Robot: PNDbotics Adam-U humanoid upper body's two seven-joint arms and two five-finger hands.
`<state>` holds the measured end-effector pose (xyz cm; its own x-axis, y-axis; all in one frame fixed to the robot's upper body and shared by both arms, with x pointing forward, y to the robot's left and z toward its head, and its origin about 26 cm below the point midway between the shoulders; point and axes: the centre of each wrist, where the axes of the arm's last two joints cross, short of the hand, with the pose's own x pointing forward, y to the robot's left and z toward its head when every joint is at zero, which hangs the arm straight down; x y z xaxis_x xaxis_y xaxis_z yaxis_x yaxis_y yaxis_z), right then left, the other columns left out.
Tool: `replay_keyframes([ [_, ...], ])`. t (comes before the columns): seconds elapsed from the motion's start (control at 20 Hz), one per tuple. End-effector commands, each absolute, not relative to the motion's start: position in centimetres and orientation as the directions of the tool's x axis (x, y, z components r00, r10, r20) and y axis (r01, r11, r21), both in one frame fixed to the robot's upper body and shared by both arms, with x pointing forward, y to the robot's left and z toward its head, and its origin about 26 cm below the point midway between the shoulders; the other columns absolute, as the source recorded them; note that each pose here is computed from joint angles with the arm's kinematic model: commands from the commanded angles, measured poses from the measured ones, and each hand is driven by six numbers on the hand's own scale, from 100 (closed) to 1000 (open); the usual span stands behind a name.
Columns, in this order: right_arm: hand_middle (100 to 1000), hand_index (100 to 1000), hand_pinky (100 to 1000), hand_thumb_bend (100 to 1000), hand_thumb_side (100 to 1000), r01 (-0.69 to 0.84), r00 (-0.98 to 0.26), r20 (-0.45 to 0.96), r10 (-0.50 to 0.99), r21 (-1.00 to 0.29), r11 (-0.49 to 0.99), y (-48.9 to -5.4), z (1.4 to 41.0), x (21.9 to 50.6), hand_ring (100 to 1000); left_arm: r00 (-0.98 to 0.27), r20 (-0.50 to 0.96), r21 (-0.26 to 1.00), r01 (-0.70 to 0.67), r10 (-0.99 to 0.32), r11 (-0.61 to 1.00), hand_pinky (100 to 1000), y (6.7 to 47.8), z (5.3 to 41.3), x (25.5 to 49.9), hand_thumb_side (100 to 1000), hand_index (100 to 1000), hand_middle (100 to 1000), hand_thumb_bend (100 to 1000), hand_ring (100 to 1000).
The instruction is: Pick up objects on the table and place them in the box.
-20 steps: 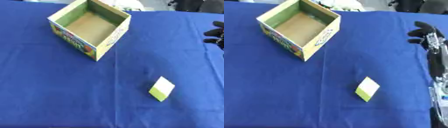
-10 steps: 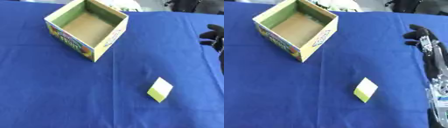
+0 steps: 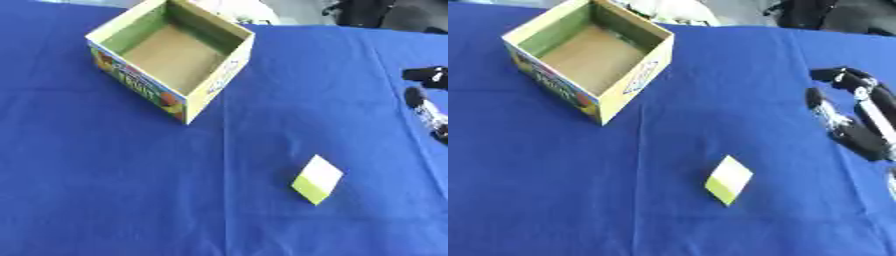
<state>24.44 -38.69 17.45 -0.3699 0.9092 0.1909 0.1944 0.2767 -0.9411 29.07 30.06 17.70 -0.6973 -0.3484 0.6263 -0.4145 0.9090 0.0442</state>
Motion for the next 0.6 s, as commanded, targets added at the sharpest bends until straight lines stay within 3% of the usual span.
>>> replay_keyframes([
  [0.05, 826, 915, 882, 238, 1000, 0.177, -0.421, 0.050, 0.906, -0.975, 0.137, -38.72, 19.33, 24.46, 882, -0.714, 0.598, 0.062, -0.412, -0.365, 0.909, 806, 30.19, 18.54, 28.84, 821, 744, 950, 205, 756],
  [0.35, 844, 947, 913, 419, 836, 0.097, -0.521, -0.068, 0.851, -0.995, -0.021, -38.52, 19.89, 24.60, 902, -0.712, 0.600, 0.067, -0.410, -0.365, 0.910, 806, 30.18, 18.50, 28.83, 821, 743, 950, 202, 756],
  [0.5, 845, 966, 902, 432, 749, 0.055, -0.567, -0.076, 0.820, -0.997, -0.055, -38.19, 19.83, 24.72, 903, -0.712, 0.601, 0.068, -0.407, -0.364, 0.911, 806, 30.15, 18.49, 28.83, 821, 743, 950, 202, 757],
  [0.6, 831, 975, 888, 385, 692, 0.025, -0.587, -0.061, 0.808, -0.998, -0.058, -37.94, 19.83, 24.85, 891, -0.712, 0.601, 0.069, -0.406, -0.362, 0.911, 806, 30.13, 18.49, 28.84, 821, 743, 950, 201, 757],
])
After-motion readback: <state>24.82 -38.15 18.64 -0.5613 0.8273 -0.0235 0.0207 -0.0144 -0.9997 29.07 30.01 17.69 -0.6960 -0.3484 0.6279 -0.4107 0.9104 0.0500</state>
